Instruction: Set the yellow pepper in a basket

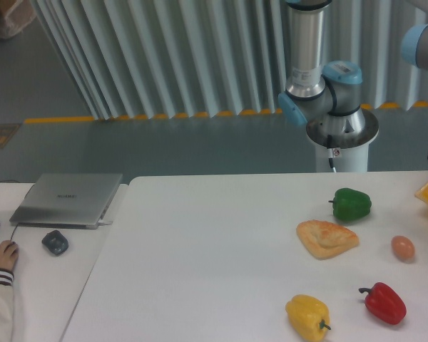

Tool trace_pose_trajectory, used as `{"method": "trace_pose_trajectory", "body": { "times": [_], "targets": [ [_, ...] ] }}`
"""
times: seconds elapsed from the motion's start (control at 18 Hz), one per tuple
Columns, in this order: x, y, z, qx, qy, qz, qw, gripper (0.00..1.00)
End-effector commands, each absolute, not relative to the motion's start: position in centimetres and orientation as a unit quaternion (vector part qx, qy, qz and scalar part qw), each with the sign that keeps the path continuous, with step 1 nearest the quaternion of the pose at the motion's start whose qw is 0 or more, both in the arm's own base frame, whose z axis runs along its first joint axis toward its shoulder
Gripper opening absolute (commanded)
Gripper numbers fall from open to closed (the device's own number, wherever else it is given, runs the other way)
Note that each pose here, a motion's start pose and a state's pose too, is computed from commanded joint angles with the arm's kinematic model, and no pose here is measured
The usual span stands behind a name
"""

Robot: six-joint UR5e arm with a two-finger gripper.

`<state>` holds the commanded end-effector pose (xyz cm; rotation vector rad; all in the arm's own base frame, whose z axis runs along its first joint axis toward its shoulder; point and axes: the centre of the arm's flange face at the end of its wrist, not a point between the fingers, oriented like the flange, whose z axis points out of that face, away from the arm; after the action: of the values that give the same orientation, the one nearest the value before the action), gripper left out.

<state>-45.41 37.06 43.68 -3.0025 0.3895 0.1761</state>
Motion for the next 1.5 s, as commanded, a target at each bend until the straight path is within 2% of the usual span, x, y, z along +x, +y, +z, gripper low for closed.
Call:
{"method": "trace_pose_trajectory", "body": {
  "times": [0.61, 0.94, 1.33, 1.5],
  "targets": [
    [-45.0, 38.2, 42.4, -0.990, 0.122, 0.045, 0.060, 1.00],
    [-45.1, 38.6, 41.0, -0.988, 0.128, 0.064, 0.067, 1.00],
    [-44.7, 39.0, 40.2, -0.988, 0.130, 0.057, 0.065, 1.00],
    [-44.0, 40.9, 39.4, -0.988, 0.125, 0.062, 0.070, 1.00]
  ]
}}
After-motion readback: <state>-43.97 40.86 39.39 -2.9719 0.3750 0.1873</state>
